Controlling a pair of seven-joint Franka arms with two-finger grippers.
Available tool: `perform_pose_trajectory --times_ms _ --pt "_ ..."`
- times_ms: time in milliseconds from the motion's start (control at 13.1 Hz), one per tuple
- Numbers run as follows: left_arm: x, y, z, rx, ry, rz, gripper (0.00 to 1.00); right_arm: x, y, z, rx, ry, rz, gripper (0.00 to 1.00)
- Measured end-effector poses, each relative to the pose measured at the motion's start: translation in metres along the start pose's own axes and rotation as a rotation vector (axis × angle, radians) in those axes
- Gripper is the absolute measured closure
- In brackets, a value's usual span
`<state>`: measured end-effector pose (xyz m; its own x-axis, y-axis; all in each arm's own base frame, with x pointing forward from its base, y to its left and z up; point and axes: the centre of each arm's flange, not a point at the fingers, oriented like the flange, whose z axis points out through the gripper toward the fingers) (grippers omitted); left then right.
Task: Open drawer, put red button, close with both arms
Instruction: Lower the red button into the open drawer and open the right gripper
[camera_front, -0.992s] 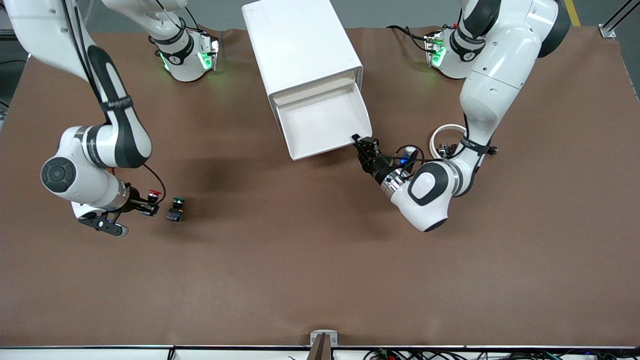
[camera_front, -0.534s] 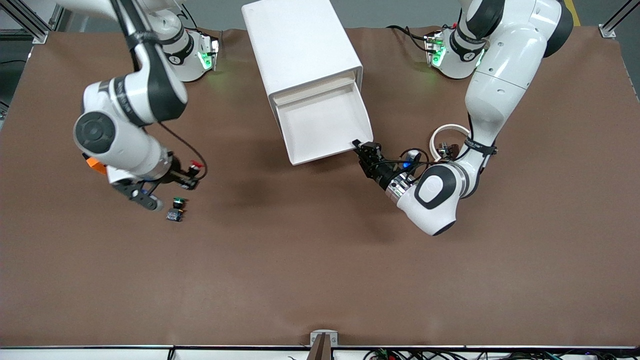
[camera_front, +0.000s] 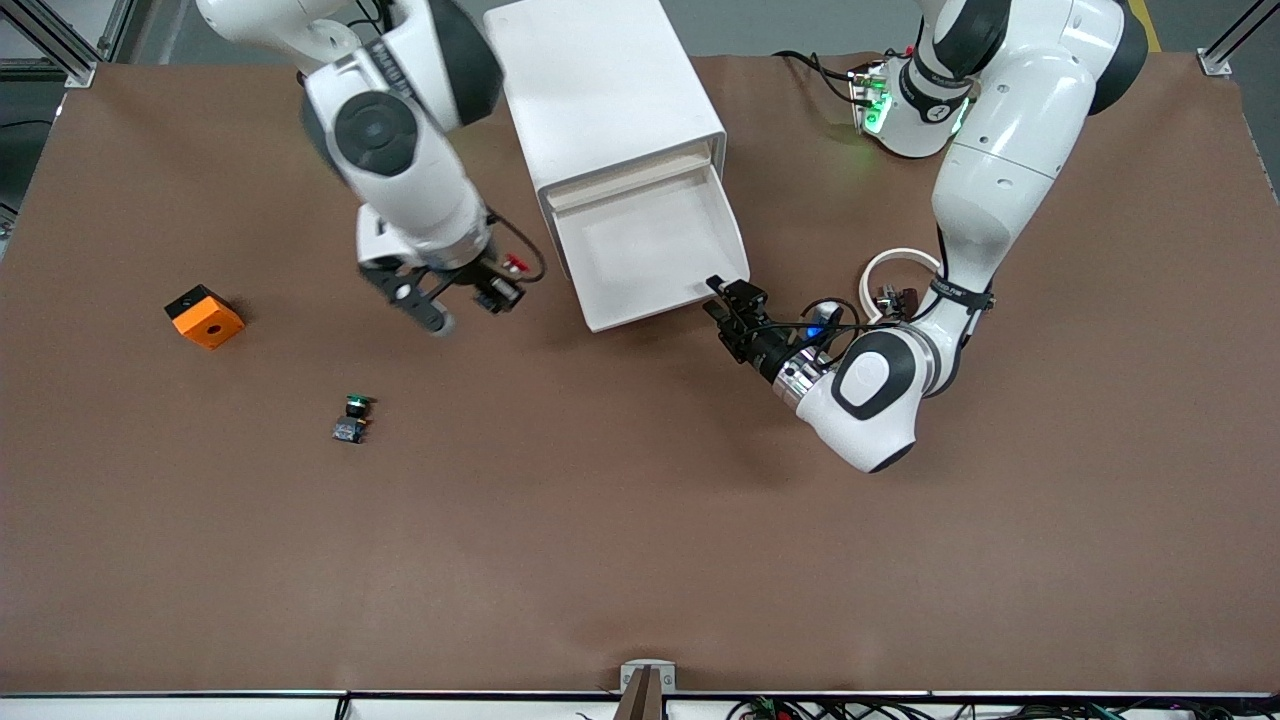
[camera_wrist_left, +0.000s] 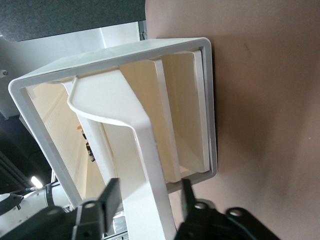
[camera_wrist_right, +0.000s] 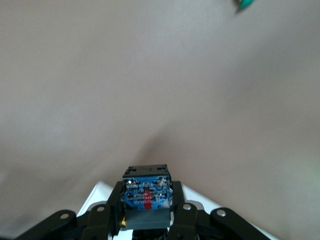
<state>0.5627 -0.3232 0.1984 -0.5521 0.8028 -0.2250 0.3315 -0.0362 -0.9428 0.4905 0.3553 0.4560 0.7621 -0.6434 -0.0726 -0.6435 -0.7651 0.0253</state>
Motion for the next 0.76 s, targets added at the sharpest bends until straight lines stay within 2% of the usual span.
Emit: perform_pose_trajectory --times_ms 229,458,611,763 --pt "-0.002 0.001 -0.003 -0.021 -0.012 0.021 0.02 -0.060 -0.016 0.001 0.032 0.009 0.046 0.59" --pt "-0.013 -0.005 -0.020 -0.082 -0.031 0.143 0.00 -0.105 -0.030 0.010 0.073 0.016 0.081 0.59" --pt "-0.021 -0.017 -0.034 -0.145 0.020 0.286 0.00 -0.120 -0.039 0.033 0.070 0.033 0.089 0.59" --pt "-0.022 -0.028 -0.043 -0.204 0.110 0.423 0.00 -0.134 -0.048 0.064 0.054 0.050 0.103 0.59"
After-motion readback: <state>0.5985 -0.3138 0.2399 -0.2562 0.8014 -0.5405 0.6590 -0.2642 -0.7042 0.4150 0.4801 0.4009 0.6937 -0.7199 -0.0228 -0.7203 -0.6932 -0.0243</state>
